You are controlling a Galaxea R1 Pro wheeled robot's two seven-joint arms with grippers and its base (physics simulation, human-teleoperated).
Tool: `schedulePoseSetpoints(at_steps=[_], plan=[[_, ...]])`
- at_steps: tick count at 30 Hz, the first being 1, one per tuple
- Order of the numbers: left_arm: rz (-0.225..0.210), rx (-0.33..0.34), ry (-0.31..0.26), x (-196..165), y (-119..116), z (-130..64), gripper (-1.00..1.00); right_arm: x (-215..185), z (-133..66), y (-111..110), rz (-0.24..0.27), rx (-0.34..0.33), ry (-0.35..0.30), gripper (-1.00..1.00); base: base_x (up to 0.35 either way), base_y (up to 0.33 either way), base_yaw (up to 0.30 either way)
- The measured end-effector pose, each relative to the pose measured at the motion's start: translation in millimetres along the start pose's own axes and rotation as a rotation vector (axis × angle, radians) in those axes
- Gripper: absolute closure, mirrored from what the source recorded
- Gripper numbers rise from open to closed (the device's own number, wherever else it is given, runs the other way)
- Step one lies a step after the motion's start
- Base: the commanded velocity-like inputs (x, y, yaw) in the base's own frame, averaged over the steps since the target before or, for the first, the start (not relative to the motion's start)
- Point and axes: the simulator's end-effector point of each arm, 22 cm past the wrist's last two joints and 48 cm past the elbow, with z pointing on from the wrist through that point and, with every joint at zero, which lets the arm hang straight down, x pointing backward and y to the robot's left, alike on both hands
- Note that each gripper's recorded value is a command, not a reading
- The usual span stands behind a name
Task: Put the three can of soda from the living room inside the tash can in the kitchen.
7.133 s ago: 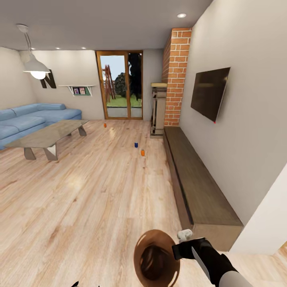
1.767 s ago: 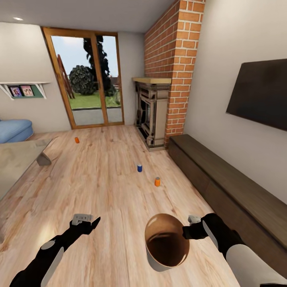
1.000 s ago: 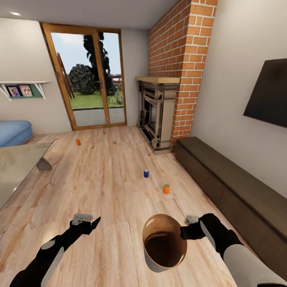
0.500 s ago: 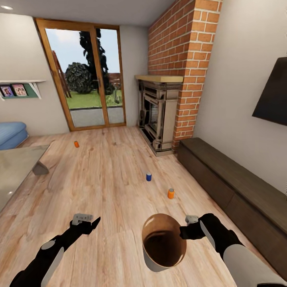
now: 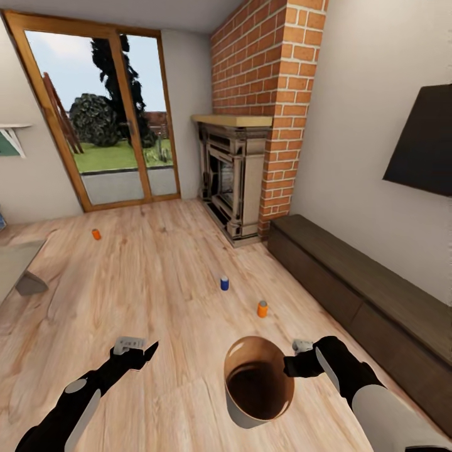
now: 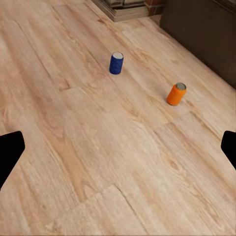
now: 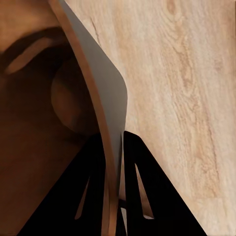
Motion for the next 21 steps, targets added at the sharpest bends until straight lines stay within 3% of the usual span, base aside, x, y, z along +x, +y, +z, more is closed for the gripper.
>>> schedulePoseSetpoints(at_steps=[13,21], plan=[[-0.002,0.001,0.009,4.3,0.1,1.7,-1.0,1.9,2.9,-1.5,0.01,-0.004,0.005,1.0,0.248,0.229,-0.216],[-0.002,0.001,0.008,4.4,0.1,1.6,-1.0,-3.7,0.2,-5.4,0.057,-0.018,-0.024,1.0,0.182,0.176,-0.164]])
